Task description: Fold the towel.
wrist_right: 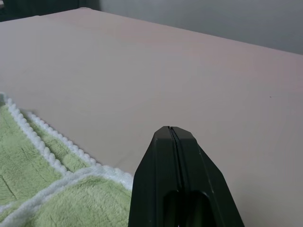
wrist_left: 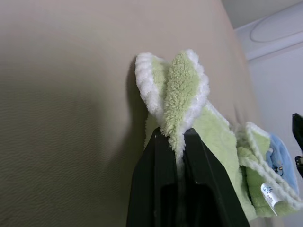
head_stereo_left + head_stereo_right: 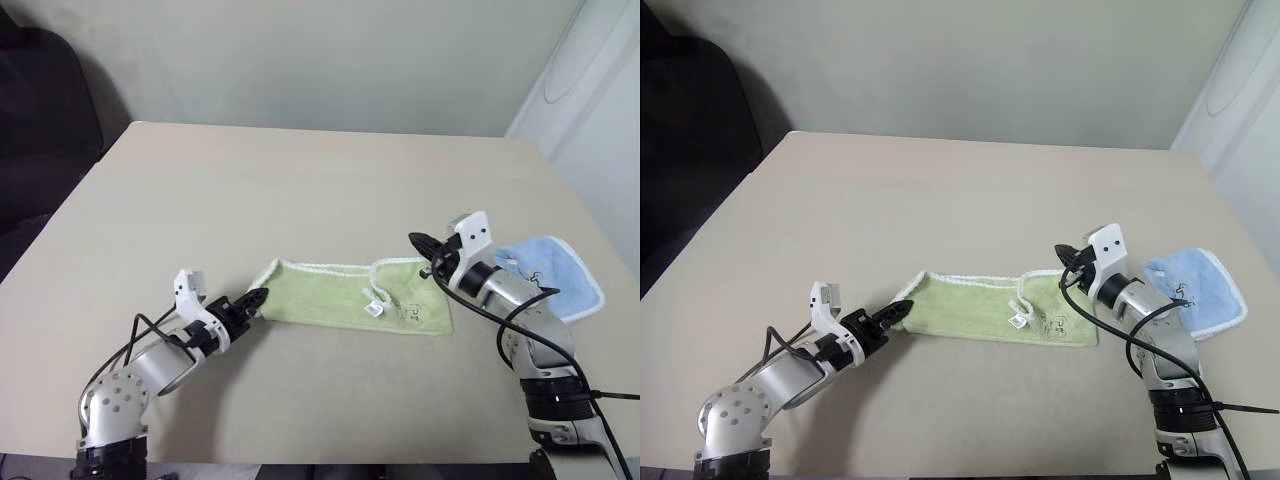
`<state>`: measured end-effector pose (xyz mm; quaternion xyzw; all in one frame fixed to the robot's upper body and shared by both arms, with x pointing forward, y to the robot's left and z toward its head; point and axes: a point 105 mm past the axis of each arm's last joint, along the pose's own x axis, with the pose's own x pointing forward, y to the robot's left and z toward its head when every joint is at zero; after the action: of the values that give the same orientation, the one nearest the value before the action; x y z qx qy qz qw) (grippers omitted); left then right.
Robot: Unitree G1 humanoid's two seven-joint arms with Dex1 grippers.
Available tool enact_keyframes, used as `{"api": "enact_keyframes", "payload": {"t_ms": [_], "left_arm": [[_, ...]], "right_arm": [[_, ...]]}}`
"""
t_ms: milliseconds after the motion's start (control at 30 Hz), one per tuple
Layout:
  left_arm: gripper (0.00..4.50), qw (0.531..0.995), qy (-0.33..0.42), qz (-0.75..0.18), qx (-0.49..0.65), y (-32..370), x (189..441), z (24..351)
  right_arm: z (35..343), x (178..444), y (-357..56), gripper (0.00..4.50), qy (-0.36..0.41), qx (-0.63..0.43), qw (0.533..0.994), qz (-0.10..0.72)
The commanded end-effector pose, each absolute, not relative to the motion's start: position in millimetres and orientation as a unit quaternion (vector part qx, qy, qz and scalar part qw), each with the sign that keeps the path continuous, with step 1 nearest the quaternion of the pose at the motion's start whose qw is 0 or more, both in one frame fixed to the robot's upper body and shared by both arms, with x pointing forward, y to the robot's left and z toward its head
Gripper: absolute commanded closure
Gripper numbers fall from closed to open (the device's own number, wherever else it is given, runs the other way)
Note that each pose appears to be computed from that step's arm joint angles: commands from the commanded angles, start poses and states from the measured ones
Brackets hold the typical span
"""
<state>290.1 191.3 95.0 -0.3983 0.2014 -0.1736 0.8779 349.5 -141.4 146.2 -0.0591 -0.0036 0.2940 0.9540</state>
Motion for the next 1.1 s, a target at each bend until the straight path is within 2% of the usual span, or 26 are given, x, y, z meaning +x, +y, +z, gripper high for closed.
{"api": "enact_keyframes", "payload": {"t_ms": [33, 200, 333, 600, 800, 967, 1100], "left_arm": [[4.49, 0.891, 0.146, -0.213, -0.374, 189, 292, 127], [4.49, 0.894, 0.088, -0.3, -0.322, 165, 294, 174], [4.49, 0.883, 0.072, -0.359, -0.294, 140, 296, 197], [4.49, 0.832, 0.11, -0.497, -0.222, 62, 304, 216], [4.49, 0.792, 0.182, -0.564, -0.149, 1, 312, 205], [4.49, 0.75, 0.21, -0.617, -0.11, -44, 302, 205], [4.49, 0.751, 0.261, -0.604, -0.05, -69, 303, 174]], "right_arm": [[168, 350, -147, 4.5, -0.045, -0.065, 0.957, 0.279], [177, 355, -166, 4.5, -0.058, -0.053, 0.968, 0.239], [186, 359, -184, 4.5, -0.07, -0.047, 0.975, 0.203], [198, 361, -219, 4.5, -0.088, -0.042, 0.987, 0.13], [196, 358, -223, 4.5, -0.09, -0.039, 0.989, 0.109], [195, 351, -230, 4.5, -0.093, -0.037, 0.991, 0.087], [194, 345, -232, 4.5, -0.094, -0.037, 0.992, 0.078]]}}
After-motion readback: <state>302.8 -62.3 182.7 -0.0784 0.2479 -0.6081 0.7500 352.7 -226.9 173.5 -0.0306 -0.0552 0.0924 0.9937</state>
